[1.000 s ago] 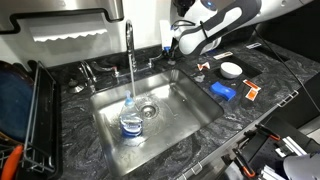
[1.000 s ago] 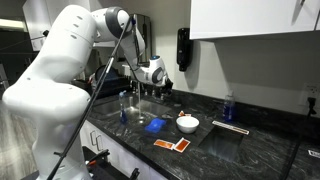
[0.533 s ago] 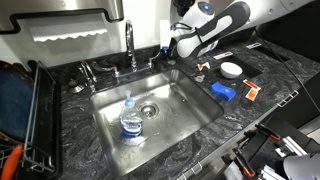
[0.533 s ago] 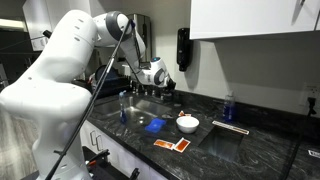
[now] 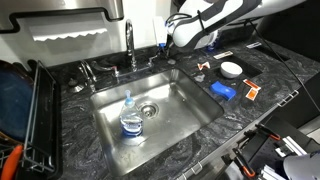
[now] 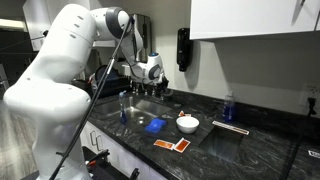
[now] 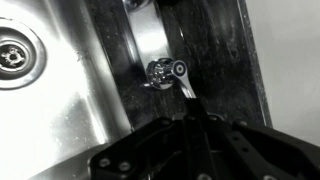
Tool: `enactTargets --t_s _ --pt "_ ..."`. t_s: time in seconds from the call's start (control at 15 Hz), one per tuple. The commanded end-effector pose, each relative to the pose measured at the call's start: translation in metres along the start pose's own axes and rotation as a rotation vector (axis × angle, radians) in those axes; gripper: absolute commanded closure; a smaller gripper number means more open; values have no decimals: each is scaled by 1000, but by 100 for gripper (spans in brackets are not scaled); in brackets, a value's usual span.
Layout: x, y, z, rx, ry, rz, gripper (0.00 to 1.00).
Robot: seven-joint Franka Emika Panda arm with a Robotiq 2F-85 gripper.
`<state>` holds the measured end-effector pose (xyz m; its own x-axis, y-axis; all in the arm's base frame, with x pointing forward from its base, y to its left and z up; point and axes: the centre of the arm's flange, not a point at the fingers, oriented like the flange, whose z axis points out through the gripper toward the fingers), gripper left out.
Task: Close the water tap.
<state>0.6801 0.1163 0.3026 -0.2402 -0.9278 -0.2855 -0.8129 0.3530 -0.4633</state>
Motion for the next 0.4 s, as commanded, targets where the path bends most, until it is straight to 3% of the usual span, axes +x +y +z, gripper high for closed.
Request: enactTargets --t_s 0.0,0.33 --pt "11 6 -44 -135 -1 -48 100" --pt "37 20 -92 -232 60 -132 100"
